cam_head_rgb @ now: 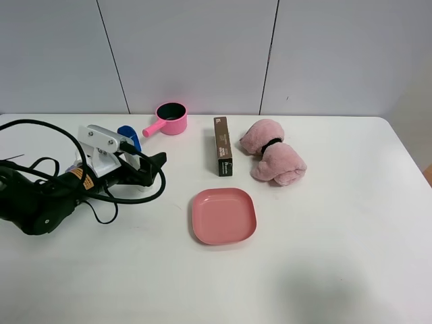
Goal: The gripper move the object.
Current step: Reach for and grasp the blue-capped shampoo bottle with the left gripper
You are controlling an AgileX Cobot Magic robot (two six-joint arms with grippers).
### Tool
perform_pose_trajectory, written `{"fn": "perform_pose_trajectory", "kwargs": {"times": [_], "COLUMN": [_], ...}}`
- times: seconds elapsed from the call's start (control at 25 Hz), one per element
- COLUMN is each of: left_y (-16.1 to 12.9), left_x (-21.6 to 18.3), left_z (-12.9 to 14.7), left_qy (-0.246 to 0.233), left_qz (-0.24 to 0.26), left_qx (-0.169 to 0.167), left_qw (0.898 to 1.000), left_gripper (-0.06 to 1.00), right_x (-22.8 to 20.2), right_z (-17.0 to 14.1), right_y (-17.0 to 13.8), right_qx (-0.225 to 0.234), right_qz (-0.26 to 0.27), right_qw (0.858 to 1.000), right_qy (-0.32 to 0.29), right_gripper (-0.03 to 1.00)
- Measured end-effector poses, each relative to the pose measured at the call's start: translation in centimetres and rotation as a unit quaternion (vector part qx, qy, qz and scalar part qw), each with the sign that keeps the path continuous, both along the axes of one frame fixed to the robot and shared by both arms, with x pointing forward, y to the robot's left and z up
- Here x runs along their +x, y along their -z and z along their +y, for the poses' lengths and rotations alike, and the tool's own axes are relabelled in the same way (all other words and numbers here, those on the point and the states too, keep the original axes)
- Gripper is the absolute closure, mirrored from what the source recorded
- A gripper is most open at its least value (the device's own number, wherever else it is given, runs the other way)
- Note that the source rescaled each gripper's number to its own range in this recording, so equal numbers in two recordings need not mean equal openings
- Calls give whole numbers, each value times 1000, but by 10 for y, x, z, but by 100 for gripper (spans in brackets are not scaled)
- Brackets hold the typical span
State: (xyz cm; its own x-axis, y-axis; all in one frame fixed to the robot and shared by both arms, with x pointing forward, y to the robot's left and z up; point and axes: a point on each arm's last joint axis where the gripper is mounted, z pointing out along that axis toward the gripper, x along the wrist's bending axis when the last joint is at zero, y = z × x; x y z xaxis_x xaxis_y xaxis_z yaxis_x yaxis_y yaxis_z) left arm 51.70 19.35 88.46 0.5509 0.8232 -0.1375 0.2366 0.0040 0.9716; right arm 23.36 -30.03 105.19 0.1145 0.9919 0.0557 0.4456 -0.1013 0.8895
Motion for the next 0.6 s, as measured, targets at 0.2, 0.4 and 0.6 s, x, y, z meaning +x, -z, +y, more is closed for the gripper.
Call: {"fn": "perform_pose_trajectory", "kwargs": {"times": [0.2,0.4,0.6], "left_y": [4,6,6], "left_x": [8,9,9], "left_z": [-4,-4,-5], "left_qy": [8,9,11], "left_qz": [-2,5,7], "left_qx": [-1,-8,-10], "left_qw": [1000,1000,1000], "left_gripper": [-6,0,47], "right_x": [0,0,0], "right_z": [0,0,0], "right_y": [0,0,0], "right_qx": [0,0,0], "right_qz": [0,0,0], "right_qw": [1000,1000,1000], "right_qy": [0,0,0], "right_gripper": [-3,-3,-3]}}
